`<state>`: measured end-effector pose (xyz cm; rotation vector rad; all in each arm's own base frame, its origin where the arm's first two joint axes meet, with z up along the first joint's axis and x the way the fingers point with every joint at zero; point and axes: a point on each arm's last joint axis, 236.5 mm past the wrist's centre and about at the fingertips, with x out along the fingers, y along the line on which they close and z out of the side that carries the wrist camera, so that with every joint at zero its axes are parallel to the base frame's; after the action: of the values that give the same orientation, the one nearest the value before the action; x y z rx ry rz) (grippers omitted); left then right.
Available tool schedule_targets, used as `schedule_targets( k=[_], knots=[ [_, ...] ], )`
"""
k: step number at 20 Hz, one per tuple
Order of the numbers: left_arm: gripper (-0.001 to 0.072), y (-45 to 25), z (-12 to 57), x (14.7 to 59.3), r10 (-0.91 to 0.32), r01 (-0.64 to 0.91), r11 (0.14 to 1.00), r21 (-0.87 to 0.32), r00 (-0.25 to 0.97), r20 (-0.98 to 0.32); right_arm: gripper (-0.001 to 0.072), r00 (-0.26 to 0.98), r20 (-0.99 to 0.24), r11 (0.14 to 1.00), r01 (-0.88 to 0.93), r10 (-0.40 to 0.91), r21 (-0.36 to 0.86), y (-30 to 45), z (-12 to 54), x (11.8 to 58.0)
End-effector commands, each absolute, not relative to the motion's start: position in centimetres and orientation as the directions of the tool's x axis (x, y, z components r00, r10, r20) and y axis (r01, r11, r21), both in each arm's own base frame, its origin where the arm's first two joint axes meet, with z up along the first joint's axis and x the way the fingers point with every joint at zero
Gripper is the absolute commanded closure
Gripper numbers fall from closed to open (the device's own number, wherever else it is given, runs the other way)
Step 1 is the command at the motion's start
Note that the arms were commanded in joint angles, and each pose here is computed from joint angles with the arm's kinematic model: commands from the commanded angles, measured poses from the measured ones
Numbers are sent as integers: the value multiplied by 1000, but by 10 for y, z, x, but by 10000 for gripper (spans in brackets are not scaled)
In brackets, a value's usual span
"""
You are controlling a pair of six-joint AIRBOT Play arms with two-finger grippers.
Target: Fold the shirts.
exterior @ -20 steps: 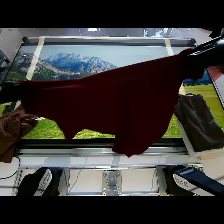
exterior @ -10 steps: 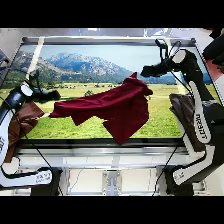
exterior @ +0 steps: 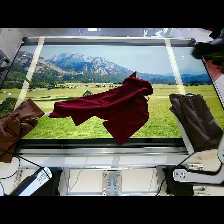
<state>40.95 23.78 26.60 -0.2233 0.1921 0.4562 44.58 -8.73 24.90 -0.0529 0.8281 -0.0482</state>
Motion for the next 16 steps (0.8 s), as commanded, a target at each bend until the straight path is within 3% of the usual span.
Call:
schedule_targets(
  k=[1,4,6,8,9,12,16],
  knots=[
    [99,286,211,291,541,-678,683,-272,720,-436,266,625,-772,988,150,-115,-27,-124,248,338],
    [99,266,75,228,449,-795,411,-446,602,-660,266,675,-737,945,224,25,237,-101,165,313],
    [99,235,22,226,361,-785,331,-524,618,-698,265,733,-670,786,344,118,514,-82,97,318],
    [100,196,-7,248,204,-705,397,-587,692,-693,265,686,-642,620,348,343,703,-35,32,314],
    [100,175,-14,261,106,-652,434,-623,723,-683,265,634,-627,582,322,453,747,-11,13,308],
    [99,148,-40,284,-41,-619,398,-677,725,-687,265,471,-656,551,359,589,753,23,-35,298],
    [99,102,-72,306,-167,-566,528,-633,662,-731,266,348,-708,616,348,615,707,69,-79,305]
  ],
)
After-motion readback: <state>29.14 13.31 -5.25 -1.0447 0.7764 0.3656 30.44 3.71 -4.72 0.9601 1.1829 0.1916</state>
